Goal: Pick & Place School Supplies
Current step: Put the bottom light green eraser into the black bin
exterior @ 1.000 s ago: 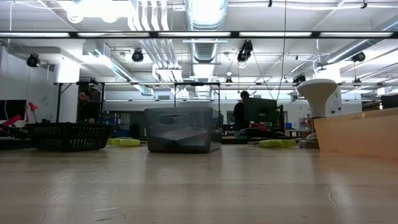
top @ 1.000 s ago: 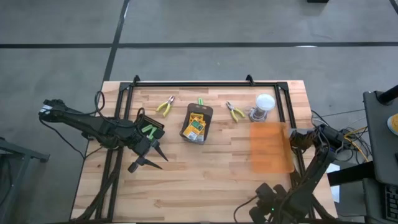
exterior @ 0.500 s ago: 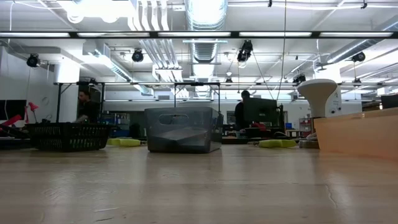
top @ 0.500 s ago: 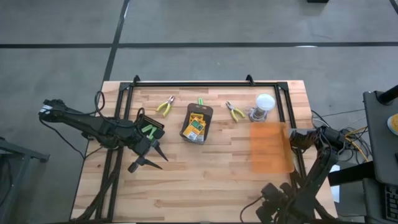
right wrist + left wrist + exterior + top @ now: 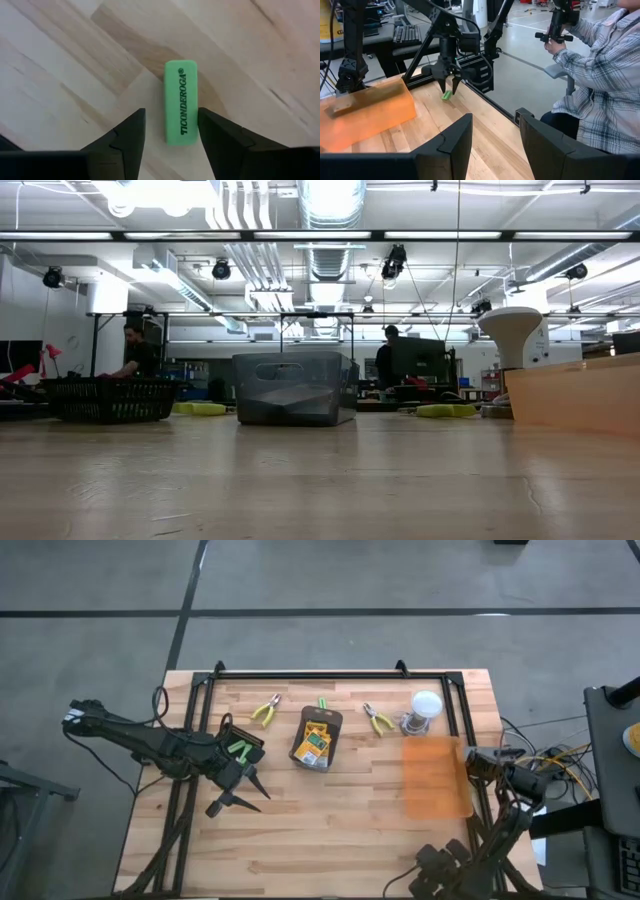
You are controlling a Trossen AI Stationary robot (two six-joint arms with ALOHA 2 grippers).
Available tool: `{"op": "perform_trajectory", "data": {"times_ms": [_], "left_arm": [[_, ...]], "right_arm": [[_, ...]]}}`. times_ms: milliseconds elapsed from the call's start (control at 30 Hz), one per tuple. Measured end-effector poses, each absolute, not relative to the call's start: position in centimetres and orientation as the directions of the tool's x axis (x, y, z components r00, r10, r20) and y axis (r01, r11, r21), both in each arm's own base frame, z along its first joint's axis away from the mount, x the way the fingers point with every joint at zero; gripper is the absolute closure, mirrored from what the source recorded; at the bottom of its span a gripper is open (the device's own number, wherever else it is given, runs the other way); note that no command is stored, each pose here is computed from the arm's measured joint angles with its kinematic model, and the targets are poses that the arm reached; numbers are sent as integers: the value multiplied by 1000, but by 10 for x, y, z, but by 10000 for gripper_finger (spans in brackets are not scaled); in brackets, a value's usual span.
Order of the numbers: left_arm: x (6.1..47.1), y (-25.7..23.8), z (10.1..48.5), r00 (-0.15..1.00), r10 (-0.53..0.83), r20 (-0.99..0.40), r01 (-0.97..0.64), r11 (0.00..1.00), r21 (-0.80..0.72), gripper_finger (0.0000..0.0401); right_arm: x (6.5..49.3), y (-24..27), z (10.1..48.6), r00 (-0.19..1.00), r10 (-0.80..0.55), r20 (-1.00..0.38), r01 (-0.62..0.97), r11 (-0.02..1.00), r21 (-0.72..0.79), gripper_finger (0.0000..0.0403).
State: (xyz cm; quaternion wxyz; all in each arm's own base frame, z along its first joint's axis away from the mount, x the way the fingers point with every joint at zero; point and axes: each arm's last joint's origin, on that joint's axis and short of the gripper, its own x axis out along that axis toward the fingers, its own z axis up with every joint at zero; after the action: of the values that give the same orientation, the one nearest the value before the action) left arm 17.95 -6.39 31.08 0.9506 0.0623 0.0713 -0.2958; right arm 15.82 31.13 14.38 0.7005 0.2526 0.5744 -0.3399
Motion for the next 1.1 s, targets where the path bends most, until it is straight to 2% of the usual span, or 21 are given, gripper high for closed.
{"op": "perform_trajectory", "data": {"times_ms": [333, 800, 1100], "left_arm": [[179, -64, 311, 815, -553, -172, 571, 817, 76, 231], [179, -64, 311, 815, -553, -173, 571, 817, 76, 231], [179, -64, 311, 815, -553, -173, 571, 817, 76, 231]], "right_arm": [[158, 315, 141, 61, -150, -987, 797, 603, -43, 234], [159, 316, 141, 55, -129, -990, 799, 601, -34, 330], [160, 316, 144, 63, -142, -988, 796, 604, -36, 325]]}}
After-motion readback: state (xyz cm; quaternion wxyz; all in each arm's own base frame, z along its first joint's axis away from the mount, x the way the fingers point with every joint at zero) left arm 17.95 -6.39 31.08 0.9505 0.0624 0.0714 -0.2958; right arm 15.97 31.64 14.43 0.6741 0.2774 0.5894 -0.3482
